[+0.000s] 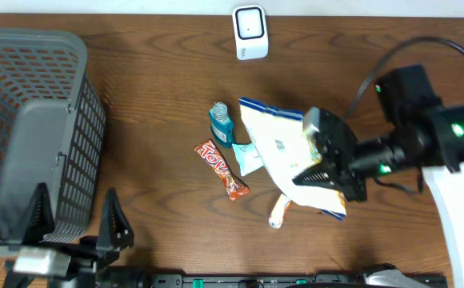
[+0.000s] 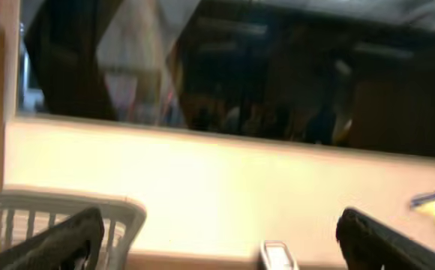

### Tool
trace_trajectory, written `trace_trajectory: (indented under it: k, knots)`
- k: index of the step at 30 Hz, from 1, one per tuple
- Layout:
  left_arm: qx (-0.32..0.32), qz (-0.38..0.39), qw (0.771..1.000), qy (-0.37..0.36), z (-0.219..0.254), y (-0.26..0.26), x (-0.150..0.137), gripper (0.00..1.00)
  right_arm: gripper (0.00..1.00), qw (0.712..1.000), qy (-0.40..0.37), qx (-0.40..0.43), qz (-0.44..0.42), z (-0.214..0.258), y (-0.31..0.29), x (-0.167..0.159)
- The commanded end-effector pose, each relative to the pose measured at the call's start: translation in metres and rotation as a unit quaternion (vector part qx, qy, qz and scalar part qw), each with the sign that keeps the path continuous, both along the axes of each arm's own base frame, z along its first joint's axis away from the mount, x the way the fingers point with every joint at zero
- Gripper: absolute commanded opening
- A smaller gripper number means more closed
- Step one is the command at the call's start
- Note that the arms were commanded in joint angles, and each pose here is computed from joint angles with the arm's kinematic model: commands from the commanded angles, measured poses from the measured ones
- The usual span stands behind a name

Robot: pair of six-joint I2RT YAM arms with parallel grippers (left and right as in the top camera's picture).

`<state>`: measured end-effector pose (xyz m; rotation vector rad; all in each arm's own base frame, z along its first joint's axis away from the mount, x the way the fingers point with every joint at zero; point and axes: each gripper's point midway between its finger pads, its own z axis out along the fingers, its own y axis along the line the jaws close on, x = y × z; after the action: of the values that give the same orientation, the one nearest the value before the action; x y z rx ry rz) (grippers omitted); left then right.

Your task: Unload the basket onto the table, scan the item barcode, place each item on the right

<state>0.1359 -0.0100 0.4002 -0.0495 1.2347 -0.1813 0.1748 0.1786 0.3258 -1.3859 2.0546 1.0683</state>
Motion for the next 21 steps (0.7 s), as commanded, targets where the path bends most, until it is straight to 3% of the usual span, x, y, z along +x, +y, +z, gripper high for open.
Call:
trace_trajectory:
  k: [1,13,21]
  knots:
    - [-0.009,0.011,0.999,0.029,-0.016,0.005,0.01,0.98,0.01,0.999,-0.033,-0.021,-0.012,0.004,-0.008,-0.006]
    - [0.017,-0.088,0.992,0.091,-0.105,-0.031,0.067,0.98,0.02,0.999,-0.029,-0.023,-0.016,0.004,-0.009,-0.009]
    - [0.016,-0.1,0.988,0.117,-0.161,-0.035,0.091,0.98,0.01,0.996,-0.027,-0.07,-0.05,-0.008,-0.02,0.002]
